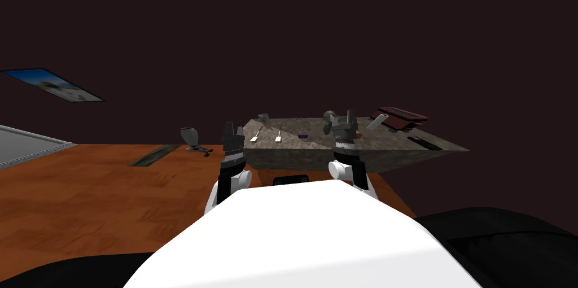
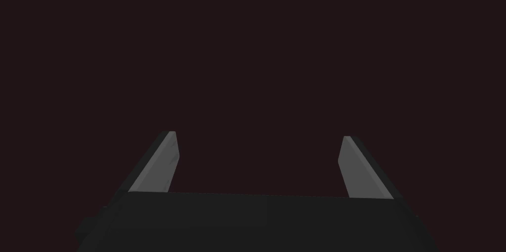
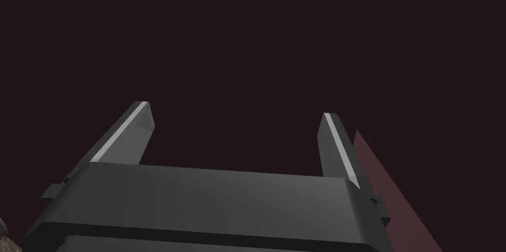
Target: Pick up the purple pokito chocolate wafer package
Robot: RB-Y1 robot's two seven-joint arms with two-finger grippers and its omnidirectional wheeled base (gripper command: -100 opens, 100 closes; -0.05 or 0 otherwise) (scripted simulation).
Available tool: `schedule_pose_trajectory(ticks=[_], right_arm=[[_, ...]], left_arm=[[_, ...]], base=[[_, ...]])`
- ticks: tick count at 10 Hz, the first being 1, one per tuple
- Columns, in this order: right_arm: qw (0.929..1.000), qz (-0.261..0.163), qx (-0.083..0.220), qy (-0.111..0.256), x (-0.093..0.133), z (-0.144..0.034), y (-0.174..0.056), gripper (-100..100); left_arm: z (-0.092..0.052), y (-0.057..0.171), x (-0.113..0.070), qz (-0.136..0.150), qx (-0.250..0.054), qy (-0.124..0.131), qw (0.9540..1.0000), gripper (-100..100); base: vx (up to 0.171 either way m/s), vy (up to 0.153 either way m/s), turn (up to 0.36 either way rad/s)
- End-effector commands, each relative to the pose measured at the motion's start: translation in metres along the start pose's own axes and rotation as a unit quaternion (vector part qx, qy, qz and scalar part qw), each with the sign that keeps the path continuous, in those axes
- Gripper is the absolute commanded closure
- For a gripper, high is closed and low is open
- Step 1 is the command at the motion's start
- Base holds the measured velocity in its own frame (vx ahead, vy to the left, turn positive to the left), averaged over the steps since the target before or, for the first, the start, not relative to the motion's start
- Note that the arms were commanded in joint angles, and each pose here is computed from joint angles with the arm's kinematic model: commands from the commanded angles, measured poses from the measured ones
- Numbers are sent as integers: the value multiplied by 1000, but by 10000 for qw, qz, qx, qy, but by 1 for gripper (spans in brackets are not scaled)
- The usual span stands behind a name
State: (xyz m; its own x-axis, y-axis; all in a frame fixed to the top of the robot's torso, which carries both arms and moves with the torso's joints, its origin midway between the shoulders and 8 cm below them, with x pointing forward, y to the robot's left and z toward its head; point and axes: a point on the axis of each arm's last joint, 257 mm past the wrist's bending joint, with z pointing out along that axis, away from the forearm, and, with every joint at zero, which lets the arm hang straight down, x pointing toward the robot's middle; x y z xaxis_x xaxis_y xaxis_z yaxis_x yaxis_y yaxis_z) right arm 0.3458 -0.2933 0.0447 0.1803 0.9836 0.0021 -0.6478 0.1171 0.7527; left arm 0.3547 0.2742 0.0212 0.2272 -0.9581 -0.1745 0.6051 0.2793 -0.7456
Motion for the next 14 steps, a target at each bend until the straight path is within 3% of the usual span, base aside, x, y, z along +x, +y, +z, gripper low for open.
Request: schedule_pose_trajectory(ticks=[1, 5, 8, 9, 10, 11, 12, 13, 14], right_arm=[[9996, -156, 49, 212, 6, -2, -5, -100], [9945, -661, 227, 784, 21, -10, -23, -100], [9847, -1129, 386, 1273, 32, -21, -43, -100], [9783, -1365, 475, 1485, 36, -29, -54, -100], [9771, -1391, 471, 1543, 37, -29, -54, -100], [9687, -1644, 560, 1773, 40, -37, -66, -100], [9674, -1668, 555, 1826, 41, -38, -66, -100], [9569, -1932, 644, 2070, 43, -47, -79, -100], [9553, -1956, 638, 2121, 44, -48, -79, -100]], left_arm=[[0, 0, 0, 0, 0, 0, 10000, 0], [0, 0, 0, -1, 1, 0, 10000, 0], [0, 0, 0, -1, 1, 0, 10000, 0], [0, 0, 0, 0, 0, 0, 10000, 0], [0, 0, 0, -1, 0, 0, 10000, 0], [0, 0, 0, 0, 0, 0, 10000, 0], [0, 0, 0, -1, 0, 0, 10000, 0], [0, 0, 0, 0, 0, 0, 10000, 0], [0, 0, 0, -1, 0, 0, 10000, 0]], base=[[-11, 10, 32], [-42, 27, 39], [-53, 31, 49], [-47, 33, 59], [-37, 27, 29], [-54, 35, 61], [-48, 25, 28], [-50, 44, 77], [-42, 32, 26]])
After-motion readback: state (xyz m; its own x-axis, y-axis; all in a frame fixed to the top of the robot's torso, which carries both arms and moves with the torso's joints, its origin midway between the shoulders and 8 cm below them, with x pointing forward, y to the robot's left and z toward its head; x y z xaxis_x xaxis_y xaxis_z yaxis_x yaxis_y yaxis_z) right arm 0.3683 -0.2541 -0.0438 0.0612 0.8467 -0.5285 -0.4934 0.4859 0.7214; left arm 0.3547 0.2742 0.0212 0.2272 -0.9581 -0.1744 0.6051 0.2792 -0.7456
